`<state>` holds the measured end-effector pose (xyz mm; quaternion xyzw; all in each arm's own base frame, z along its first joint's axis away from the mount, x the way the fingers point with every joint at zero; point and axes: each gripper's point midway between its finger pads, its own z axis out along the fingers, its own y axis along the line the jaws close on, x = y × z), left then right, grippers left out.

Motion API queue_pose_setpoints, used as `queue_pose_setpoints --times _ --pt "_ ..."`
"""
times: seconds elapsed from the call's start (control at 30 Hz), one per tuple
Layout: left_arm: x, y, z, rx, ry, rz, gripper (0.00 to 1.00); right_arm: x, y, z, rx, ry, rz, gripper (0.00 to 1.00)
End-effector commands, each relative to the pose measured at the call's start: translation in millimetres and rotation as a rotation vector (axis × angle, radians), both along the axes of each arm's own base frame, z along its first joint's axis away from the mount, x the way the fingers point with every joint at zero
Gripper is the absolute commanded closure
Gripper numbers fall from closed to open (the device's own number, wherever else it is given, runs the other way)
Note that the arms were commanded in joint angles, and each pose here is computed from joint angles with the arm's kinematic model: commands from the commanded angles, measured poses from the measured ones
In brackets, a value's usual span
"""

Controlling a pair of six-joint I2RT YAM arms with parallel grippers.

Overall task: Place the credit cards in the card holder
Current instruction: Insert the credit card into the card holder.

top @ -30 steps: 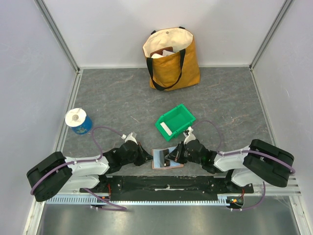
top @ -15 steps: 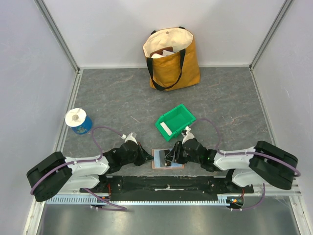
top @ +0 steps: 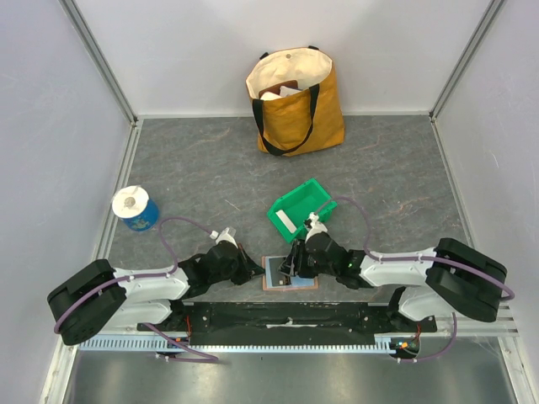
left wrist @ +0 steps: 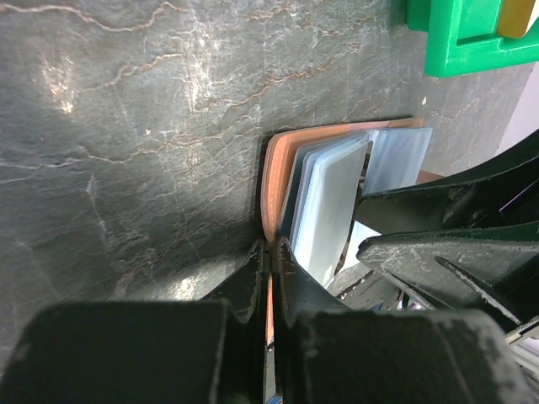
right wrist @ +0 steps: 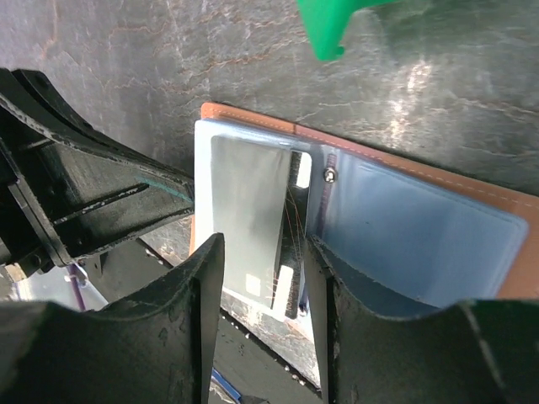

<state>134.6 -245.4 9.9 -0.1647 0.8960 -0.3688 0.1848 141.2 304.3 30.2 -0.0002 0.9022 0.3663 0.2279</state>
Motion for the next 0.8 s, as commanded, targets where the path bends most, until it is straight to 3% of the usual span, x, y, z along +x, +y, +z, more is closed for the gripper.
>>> queue_pose_setpoints --times 0.0,0.2,0.3,0.43,0.6,0.77 --pt "-27 48 -52 0.244 0.112 -0.002 0.98 -2 13 2 -0.049 -0.023 0.060 0.53" --pt "-27 48 -53 0.245 0.110 -0.004 0.98 -5 29 13 -0.036 -0.035 0.087 0.64" --pt "-27 49 -53 0.246 0.111 -0.004 0.98 -5 31 13 -0.040 -0.037 0.091 0.65" --pt "-27 49 -52 0.243 0.111 -0.001 0.98 7 17 21 -0.112 -0.102 0.058 0.50" --pt "-26 50 -51 0.240 0.102 0.008 0.98 26 -3 74 -0.180 -0.273 0.059 0.35" --pt "-26 50 -50 0.239 0.096 0.004 0.98 64 -20 125 -0.239 -0.400 0.033 0.27"
